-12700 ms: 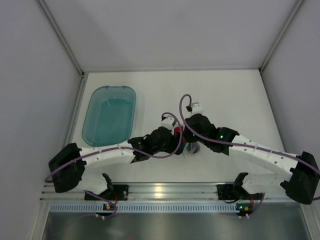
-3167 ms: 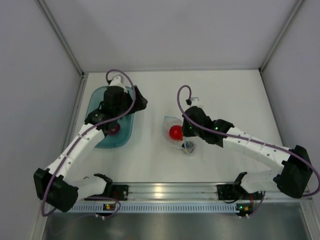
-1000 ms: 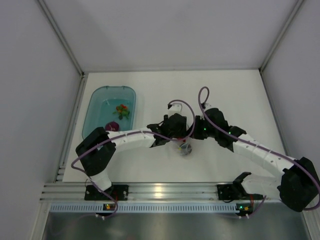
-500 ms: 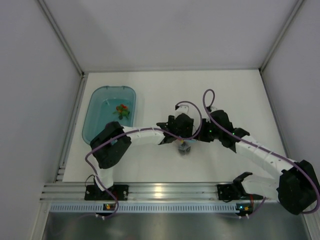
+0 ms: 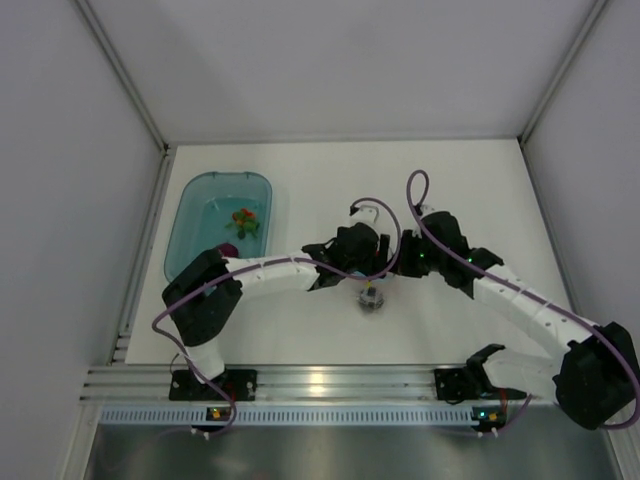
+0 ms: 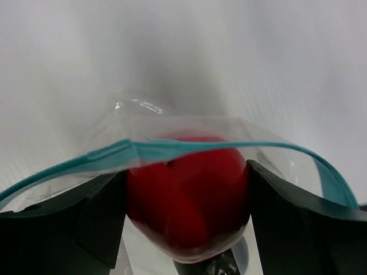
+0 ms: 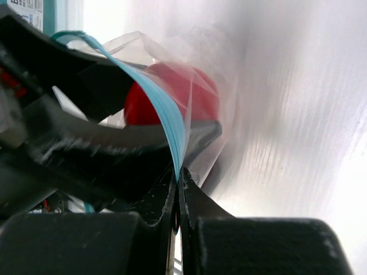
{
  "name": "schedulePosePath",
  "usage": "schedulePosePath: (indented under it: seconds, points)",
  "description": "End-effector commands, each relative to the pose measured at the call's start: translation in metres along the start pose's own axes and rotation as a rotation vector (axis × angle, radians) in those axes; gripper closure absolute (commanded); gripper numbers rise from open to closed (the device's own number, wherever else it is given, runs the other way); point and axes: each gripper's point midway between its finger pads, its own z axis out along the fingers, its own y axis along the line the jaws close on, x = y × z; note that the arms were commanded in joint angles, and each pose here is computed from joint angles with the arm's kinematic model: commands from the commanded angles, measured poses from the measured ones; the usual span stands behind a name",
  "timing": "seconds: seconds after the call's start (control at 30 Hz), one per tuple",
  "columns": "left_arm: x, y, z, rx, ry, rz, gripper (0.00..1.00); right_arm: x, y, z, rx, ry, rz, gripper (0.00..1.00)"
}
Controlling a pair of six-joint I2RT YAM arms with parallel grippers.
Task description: Open the zip-top bag and remove the fake food
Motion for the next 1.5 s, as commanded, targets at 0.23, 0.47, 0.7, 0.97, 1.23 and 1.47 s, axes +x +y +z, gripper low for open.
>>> schedulePosePath:
  seconds: [0.23, 0.47, 0.7, 0.97, 1.23, 1.47]
  points:
    - [-0.028, -0.055, -0.057, 0.309, -0.083, 0.052, 1.0, -0.073, 0.023, -0.029, 0.103, -0.125, -0.191, 1.0]
    - [-0.051, -0.062, -0.085, 0.366, -0.169, 0.065, 1.0, -0.062, 0.032, -0.024, 0.165, -0.075, -0.272, 1.0]
    - [-0.071, -0.061, -0.098, 0.35, -0.229, 0.05, 1.0, -0.043, 0.029, -0.01, 0.244, -0.053, -0.306, 1.0]
    - [-0.091, -0.02, -0.119, 0.169, -0.337, -0.088, 1.0, -0.035, 0.018, -0.006, 0.249, -0.102, -0.242, 1.0]
    - [-0.114, 0.006, -0.155, 0.097, -0.462, -0.164, 1.0, -0.037, 0.019, -0.003, 0.222, -0.157, -0.192, 1.0]
    - [-0.135, 0.072, -0.187, -0.164, -0.512, -0.154, 1.0, -0.037, 0.018, -0.002, 0.211, -0.165, -0.189, 1.0]
